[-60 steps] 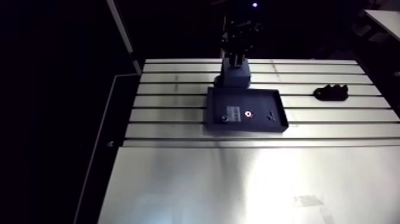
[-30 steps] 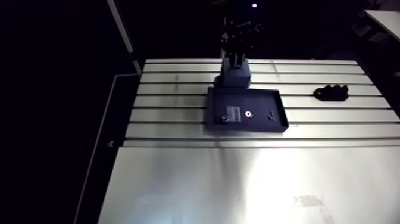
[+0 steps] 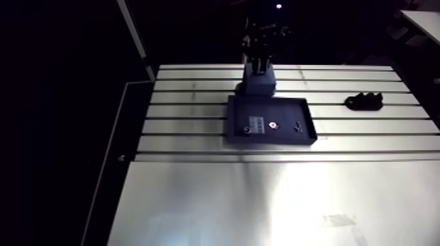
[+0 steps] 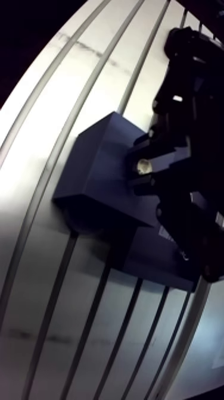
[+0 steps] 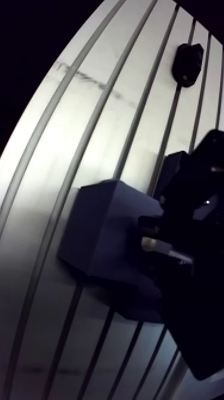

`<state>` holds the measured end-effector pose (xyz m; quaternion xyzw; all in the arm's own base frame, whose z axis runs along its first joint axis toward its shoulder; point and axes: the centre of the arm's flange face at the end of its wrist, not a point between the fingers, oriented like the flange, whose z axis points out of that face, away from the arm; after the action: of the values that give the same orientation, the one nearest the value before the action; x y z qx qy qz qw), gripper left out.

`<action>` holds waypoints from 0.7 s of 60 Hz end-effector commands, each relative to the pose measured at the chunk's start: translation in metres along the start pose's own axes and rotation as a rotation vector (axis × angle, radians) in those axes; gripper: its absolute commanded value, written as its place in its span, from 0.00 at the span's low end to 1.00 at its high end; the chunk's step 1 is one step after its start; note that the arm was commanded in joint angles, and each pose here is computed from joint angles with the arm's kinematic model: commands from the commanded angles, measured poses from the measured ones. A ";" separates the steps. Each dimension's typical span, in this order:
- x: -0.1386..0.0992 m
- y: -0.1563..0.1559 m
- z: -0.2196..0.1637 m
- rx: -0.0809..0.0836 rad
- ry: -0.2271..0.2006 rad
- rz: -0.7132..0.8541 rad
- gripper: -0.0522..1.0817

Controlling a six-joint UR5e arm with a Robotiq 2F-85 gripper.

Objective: Pick up the M10 bolt and insert it into the hex recess until seated.

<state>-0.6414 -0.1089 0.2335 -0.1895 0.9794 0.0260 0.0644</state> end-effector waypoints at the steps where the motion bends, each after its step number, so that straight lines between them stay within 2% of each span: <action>1: 0.000 0.004 -0.001 0.000 0.002 0.026 0.69; 20: 0.000 0.002 -0.002 -0.001 0.002 0.056 0.68; 21: 0.000 0.002 -0.002 -0.002 0.000 0.056 0.62; 22: 0.000 0.002 -0.002 -0.002 0.000 0.056 0.62; 23: 0.000 0.002 -0.002 -0.004 -0.001 0.056 0.46; 24: 0.000 0.002 -0.002 -0.004 -0.001 0.056 0.46; 25: 0.000 0.001 -0.001 -0.006 -0.003 0.055 0.26; 26: 0.000 0.001 -0.001 -0.006 -0.003 0.055 0.26; 27: 0.000 0.000 -0.002 -0.007 -0.005 0.053 0.13; 28: 0.000 0.000 -0.002 -0.007 -0.005 0.053 0.13; 29: 0.000 0.000 -0.001 -0.006 -0.006 0.053 0.06; 42: 0.000 0.001 -0.002 -0.003 -0.004 0.059 0.05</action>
<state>-0.6417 -0.1082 0.2349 -0.1633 0.9840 0.0302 0.0650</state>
